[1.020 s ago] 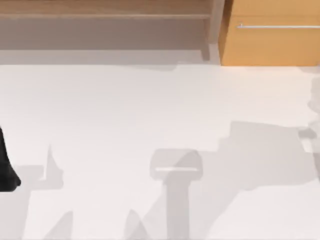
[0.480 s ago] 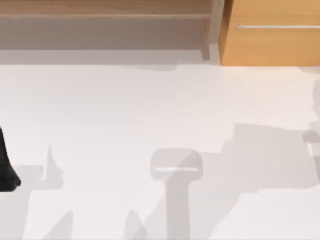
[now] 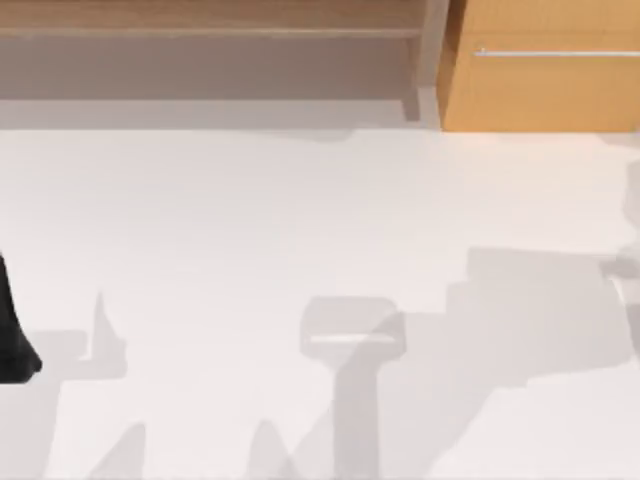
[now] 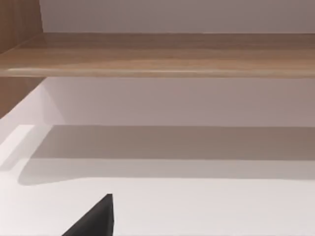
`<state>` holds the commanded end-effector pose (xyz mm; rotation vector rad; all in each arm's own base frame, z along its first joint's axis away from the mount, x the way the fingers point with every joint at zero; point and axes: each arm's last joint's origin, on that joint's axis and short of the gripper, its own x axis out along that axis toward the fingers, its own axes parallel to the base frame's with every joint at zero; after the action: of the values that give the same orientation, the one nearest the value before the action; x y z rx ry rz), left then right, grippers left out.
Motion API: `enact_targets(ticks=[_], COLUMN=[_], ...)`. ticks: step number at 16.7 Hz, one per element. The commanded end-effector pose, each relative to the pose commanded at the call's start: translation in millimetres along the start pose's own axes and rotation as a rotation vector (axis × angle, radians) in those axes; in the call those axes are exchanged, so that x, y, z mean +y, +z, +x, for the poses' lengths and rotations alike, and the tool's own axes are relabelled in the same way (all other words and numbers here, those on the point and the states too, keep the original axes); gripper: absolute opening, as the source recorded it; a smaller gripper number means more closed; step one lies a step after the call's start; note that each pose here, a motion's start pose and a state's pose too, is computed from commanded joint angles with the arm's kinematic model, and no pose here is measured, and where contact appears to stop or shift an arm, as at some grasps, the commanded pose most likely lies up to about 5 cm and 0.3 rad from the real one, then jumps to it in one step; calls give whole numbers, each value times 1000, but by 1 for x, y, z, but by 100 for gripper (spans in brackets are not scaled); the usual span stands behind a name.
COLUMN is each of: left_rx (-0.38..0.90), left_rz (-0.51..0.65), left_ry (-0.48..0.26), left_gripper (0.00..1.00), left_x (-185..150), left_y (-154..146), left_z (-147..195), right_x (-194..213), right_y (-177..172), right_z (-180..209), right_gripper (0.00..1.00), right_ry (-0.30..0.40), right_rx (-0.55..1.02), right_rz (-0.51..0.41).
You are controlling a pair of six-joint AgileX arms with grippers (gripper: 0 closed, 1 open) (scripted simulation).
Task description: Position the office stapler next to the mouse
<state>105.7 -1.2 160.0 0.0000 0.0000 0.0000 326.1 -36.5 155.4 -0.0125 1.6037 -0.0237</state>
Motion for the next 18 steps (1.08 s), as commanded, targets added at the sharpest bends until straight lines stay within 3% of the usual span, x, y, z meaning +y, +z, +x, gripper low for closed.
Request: enact_targets(ticks=[5, 18], left_rx=[0, 0], left_rz=[0, 0], left_ry=[0, 0], left_gripper=[100, 100], left_x=[0, 0], left_y=[0, 0], left_z=[0, 0], right_x=[0, 0], right_y=[-1, -1], right_z=[5, 5], right_gripper=[0, 98], right_ry=[4, 4], right_rx=[12, 12], right_rz=[1, 1])
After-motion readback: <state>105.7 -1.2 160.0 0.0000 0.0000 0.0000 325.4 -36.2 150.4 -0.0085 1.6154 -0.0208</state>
